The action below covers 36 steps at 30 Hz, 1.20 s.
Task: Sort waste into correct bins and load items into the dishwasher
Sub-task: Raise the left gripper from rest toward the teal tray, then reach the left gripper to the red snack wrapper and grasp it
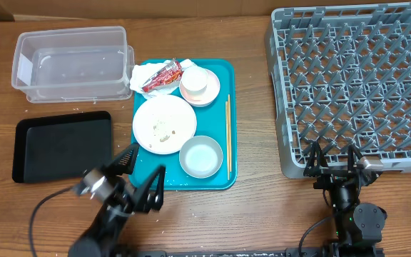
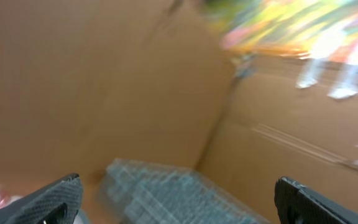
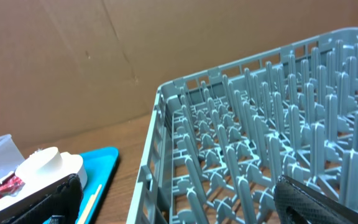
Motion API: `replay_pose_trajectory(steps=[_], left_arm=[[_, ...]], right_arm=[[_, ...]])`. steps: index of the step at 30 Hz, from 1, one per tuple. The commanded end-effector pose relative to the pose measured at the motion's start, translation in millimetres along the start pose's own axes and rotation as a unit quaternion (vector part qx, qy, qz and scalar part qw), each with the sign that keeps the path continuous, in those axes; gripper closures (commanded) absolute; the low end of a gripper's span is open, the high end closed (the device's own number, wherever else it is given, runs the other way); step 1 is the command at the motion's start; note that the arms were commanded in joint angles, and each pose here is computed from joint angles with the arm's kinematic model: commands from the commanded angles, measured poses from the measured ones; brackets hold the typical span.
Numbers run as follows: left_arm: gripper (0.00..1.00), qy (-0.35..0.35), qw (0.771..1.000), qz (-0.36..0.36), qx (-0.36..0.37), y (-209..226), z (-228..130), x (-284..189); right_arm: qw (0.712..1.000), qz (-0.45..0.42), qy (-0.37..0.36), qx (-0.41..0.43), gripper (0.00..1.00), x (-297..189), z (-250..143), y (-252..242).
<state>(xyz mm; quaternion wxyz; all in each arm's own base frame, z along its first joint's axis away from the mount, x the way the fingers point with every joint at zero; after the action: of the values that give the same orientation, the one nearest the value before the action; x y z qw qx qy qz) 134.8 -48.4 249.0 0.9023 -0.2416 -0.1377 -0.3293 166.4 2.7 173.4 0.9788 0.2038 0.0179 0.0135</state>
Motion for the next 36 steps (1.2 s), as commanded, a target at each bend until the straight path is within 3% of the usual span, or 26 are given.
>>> replay_pose_trajectory(steps=[1,6,10,14,17,20,22,27,32,36], left_arm=[[0.0,-0.043,0.998,-0.039,-0.017,-23.2,32.1,1.2],[0.0,0.035,0.994,-0.007,0.102,-42.8,68.8,19.9],[0.0,0.116,0.983,0.055,0.132,-43.2,100.9,44.4],[0.0,0.208,0.965,0.128,0.096,-31.9,142.4,88.4],[0.0,0.269,0.951,0.144,0.049,-22.6,166.8,126.6],[0.0,0.331,0.933,0.141,-0.006,-13.4,184.4,164.1],[0.0,0.361,0.927,0.085,-0.051,-8.9,193.5,198.6],[0.0,0.365,0.927,-0.03,-0.082,4.1,191.4,243.9],[0.0,0.392,0.914,0.074,-0.082,48.0,154.2,276.5],[0.0,0.435,0.883,0.176,-0.033,101.3,110.5,293.1]], right_arm=[[1.0,-0.001,-0.003,-0.002,0.0,0.1,-1.7,-0.6],[1.0,-0.001,-0.003,-0.002,0.0,0.1,-1.7,-0.6],[1.0,-0.001,-0.003,-0.002,0.0,0.1,-1.7,-0.6],[1.0,-0.001,-0.003,-0.002,0.0,0.1,-1.7,-0.6],[1.0,-0.001,-0.003,-0.002,0.0,0.1,-1.7,-0.6],[1.0,0.002,-0.002,-0.002,0.0,0.1,-2.1,0.2],[1.0,0.003,-0.002,-0.002,0.0,0.1,-2.2,0.6],[1.0,0.003,-0.002,-0.002,0.0,0.1,-2.2,0.6],[1.0,0.003,-0.002,-0.002,0.0,0.1,-2.2,0.6],[1.0,0.003,-0.002,-0.002,0.0,0.1,-2.2,0.6]])
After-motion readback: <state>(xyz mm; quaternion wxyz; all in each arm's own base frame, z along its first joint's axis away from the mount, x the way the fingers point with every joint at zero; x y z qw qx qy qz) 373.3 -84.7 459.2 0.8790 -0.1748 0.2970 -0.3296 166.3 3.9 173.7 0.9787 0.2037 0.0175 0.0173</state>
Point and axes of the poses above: each gripper's point midway between its finger pads, its own x axis out along the fingers, its own y axis along the line the jaws close on, z = x × y, the point moved 8 cm from there along -x, back along the fingers, and after that the axes turned 6 degrees about x, right-handed, at the moved point
